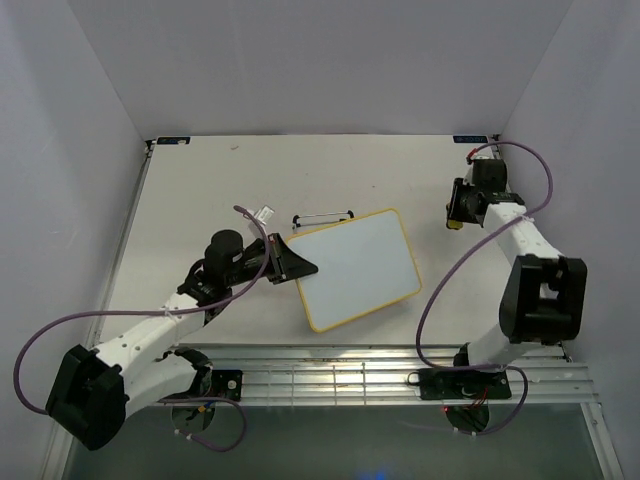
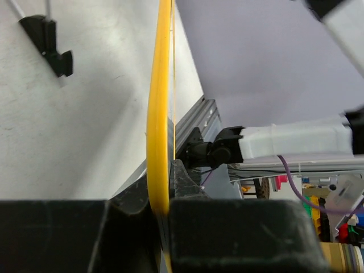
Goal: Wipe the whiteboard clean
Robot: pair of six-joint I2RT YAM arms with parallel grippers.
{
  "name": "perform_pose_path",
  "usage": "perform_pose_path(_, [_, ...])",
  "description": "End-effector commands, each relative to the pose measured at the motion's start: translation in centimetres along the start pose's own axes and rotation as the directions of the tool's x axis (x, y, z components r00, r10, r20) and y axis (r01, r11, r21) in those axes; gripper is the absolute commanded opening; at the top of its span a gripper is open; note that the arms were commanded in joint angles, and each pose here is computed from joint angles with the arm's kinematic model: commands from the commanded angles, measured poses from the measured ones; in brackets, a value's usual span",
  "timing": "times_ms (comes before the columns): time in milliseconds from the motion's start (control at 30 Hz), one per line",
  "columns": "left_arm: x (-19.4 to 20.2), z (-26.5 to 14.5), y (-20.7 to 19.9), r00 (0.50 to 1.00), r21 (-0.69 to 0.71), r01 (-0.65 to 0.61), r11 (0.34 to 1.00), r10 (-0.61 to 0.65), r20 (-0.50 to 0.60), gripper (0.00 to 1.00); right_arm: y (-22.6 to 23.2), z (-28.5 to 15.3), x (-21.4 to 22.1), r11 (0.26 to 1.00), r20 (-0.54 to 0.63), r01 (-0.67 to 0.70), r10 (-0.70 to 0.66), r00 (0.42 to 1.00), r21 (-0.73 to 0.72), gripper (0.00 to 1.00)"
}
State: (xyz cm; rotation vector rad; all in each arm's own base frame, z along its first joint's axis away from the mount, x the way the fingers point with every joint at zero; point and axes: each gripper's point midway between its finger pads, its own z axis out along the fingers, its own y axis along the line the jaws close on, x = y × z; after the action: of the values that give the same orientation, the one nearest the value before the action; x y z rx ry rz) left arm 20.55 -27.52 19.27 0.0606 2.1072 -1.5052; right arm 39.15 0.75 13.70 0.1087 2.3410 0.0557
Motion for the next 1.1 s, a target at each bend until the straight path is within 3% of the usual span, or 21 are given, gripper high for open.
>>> perform_pose_path(0, [-1.8, -1.8, -5.6, 0.994, 0.170, -0.085, 0.982, 0.072, 0.082, 0.00, -0.7, 3.3, 0.2, 0.998, -0.075, 0.051, -0.053, 0.996, -0.029, 0.11])
perform_pose_path(167, [-2.0, -3.2, -5.7, 0.990, 0.122, -0.085, 0.989, 0.069, 0.125, 0.00, -1.8, 7.0, 1.3, 0.998, -0.152, 0.067, -0.063, 0.986, 0.020, 0.18])
perform_pose_path(300, [-2.7, -3.7, -4.4, 0.981, 0.026, -0.099, 0.995, 0.094, 0.170, 0.00, -2.5, 8.8, 2.2, 0.996, -0.213, 0.079, -0.067, 0.975, 0.049, 0.32])
perform_pose_path(400, [-2.9, -4.1, -4.5, 0.977, 0.002, -0.122, 0.993, 0.119, 0.179, 0.00, -2.4, 8.8, 3.0, 0.996, -0.245, 0.078, -0.066, 0.967, 0.042, 0.42])
perform_pose_path(733, [-5.1, -4.6, -6.1, 0.938, -0.022, -0.272, 0.962, 0.270, 0.216, 0.00, -2.2, 7.8, 2.9, 0.997, -0.258, 0.066, -0.056, 0.965, 0.028, 0.61])
perform_pose_path(833, [-6.5, -4.1, -6.6, 0.926, -0.025, -0.314, 0.949, 0.312, 0.214, 0.00, -2.1, 6.6, 2.0, 0.998, -0.244, 0.055, -0.046, 0.969, 0.029, 0.62])
perform_pose_path(933, [-8.3, -4.0, -8.7, 0.897, 0.055, -0.399, 0.915, 0.378, 0.228, 0.00, -0.9, 3.6, -0.4, 0.999, -0.156, 0.032, -0.035, 0.987, -0.020, 0.64])
perform_pose_path(967, [-7.8, -3.6, -8.9, 0.914, 0.134, -0.393, 0.910, 0.369, 0.171, 0.00, 0.0, 2.6, -0.5, 0.998, -0.139, 0.009, -0.018, 0.990, -0.062, 0.66])
perform_pose_path(1033, [-10.3, -4.4, -9.6, 0.893, 0.211, -0.433, 0.876, 0.387, 0.229, 0.00, 1.4, -0.7, -2.5, 0.992, -0.034, 0.005, -0.010, 0.999, -0.125, 0.78])
perform_pose_path(1067, [-10.5, -4.1, -8.9, 0.918, 0.259, -0.390, 0.884, 0.351, 0.186, 0.00, 2.7, -3.0, -2.2, 0.984, 0.013, 0.007, -0.005, 1.000, -0.180, 0.82])
